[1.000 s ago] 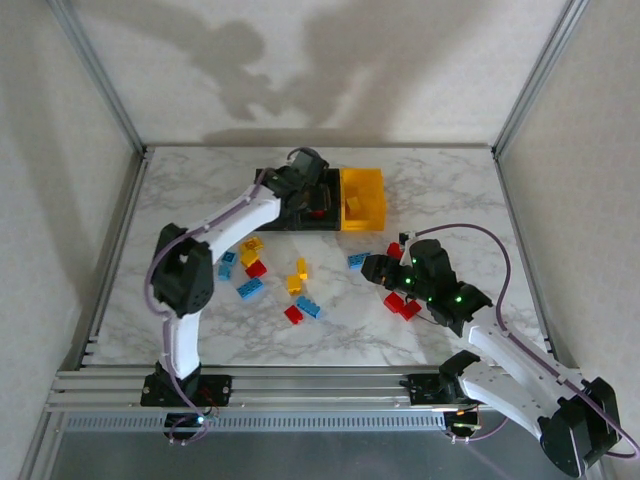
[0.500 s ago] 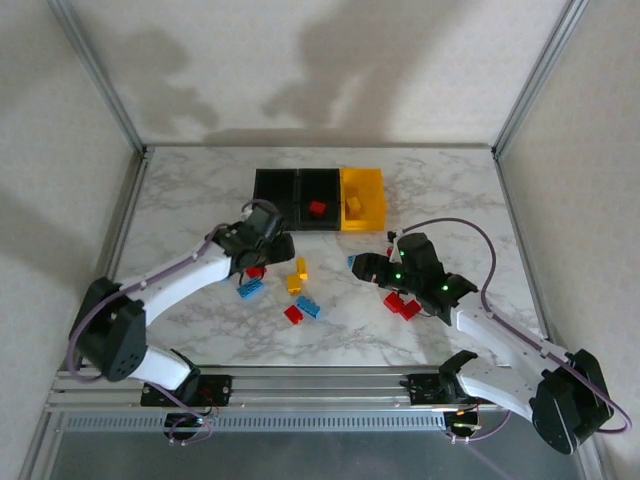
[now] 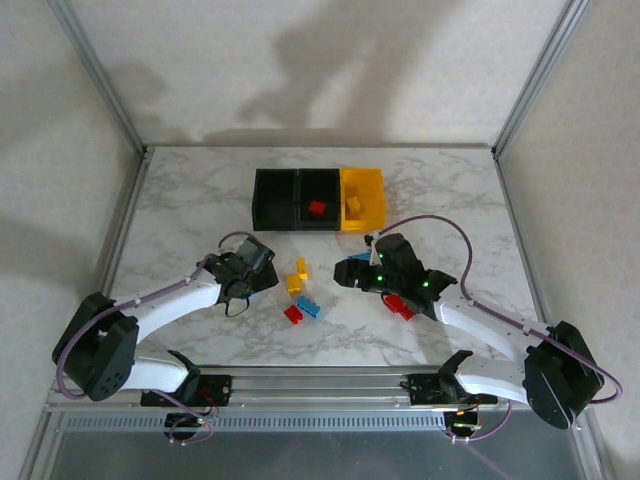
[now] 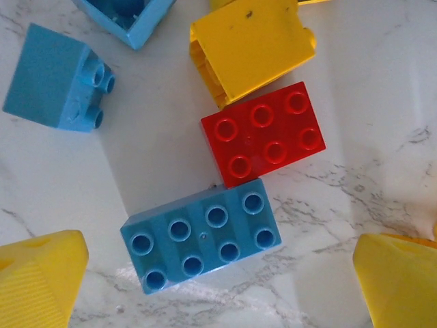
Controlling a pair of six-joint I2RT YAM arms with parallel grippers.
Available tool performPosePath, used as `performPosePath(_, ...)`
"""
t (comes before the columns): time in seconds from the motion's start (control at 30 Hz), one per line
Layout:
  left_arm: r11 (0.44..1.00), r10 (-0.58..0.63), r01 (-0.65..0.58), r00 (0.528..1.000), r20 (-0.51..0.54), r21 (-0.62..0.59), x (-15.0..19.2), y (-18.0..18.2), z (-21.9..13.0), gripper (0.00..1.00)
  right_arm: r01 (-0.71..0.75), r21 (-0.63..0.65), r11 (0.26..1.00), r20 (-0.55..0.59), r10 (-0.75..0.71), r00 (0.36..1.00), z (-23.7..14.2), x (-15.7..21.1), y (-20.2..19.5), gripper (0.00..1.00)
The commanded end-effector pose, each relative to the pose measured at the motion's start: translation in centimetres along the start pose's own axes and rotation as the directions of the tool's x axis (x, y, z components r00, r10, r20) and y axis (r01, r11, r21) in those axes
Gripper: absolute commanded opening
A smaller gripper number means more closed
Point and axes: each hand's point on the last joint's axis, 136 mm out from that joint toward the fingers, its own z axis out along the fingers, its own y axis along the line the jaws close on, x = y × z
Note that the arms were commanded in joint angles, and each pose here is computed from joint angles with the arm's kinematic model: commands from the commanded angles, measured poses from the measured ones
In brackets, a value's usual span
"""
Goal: Sort the legos into containers by color
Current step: Pick up the lego from the center of the table, then place the lego in the container.
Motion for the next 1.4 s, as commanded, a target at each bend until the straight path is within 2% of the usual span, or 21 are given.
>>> performPosePath(0.0, 0.998, -0.058, 0.058, 0.998, 0.003, -0.020, 0.4, 0.5, 1.2, 0.99, 0.021, -0.021, 1.000, 0.050, -0.020, 0.999, -0.4, -1.5, 1.3, 0.68)
performPosePath(0.17, 0.997, -0.056, 0.056, 0.998, -0.005, -0.051, 0.8, 0.6, 2.7, 0.97, 0.016, -0.011, 1.000, 0.046, -0.015, 0.999, -0.5, -1.3, 1.0, 0.68)
performPosePath(0.27, 0.996, -0.049, 0.049, 0.999, -0.001, -0.076, 0.8, 0.9, 3.2, 0.93, 0.013, -0.008, 1.000, 0.051, -0.013, 0.999, -0.6, -1.4, 1.0, 0.68)
performPosePath(0.33, 0.995, -0.040, 0.040, 0.999, -0.002, -0.087, 0.9, 1.0, 3.5, 0.86, 0.013, -0.006, 1.000, 0.055, -0.012, 0.998, -0.7, -1.4, 0.9, 0.68)
performPosePath(0.5, 0.996, -0.019, 0.016, 0.999, -0.031, -0.088, 1.3, 0.8, 3.6, 0.62, 0.008, 0.010, 1.000, 0.054, -0.009, 0.998, -0.7, -1.3, 0.6, 0.68)
performPosePath(0.6, 0.997, -0.013, 0.010, 0.999, -0.032, -0.078, 1.2, 0.7, 2.9, 0.56, 0.007, 0.006, 1.000, 0.055, -0.008, 0.998, -0.6, -1.3, 0.6, 0.68)
performPosePath(0.87, 1.000, 0.015, -0.015, 0.999, 0.037, -0.023, -1.7, -0.8, -1.0, 0.53, 0.019, -0.013, 1.000, 0.050, -0.019, 0.999, -0.3, -1.5, 1.1, 0.68)
performPosePath(0.97, 0.998, 0.056, -0.058, 0.997, 0.058, 0.037, -3.4, -2.9, -2.4, 0.54, 0.025, -0.016, 1.000, 0.052, -0.024, 0.998, -0.3, -1.7, 1.4, 0.68)
performPosePath(1.07, 0.989, 0.138, -0.142, 0.986, 0.092, 0.043, -5.9, -4.9, -3.5, 0.54, 0.027, -0.018, 0.999, 0.057, -0.026, 0.998, -0.5, -1.9, 1.5, 0.68)
performPosePath(1.2, 0.954, 0.295, -0.299, 0.950, 0.102, 0.018, -9.3, -7.5, -4.3, 0.56, 0.028, -0.018, 0.999, 0.069, -0.027, 0.997, -0.9, -2.0, 1.7, 0.68)
performPosePath(1.37, 0.864, 0.503, -0.503, 0.861, 0.080, -0.022, -13.4, -10.3, -4.0, 0.57, 0.021, -0.022, 1.000, 0.084, -0.019, 0.996, -1.4, -2.1, 1.8, 0.68)
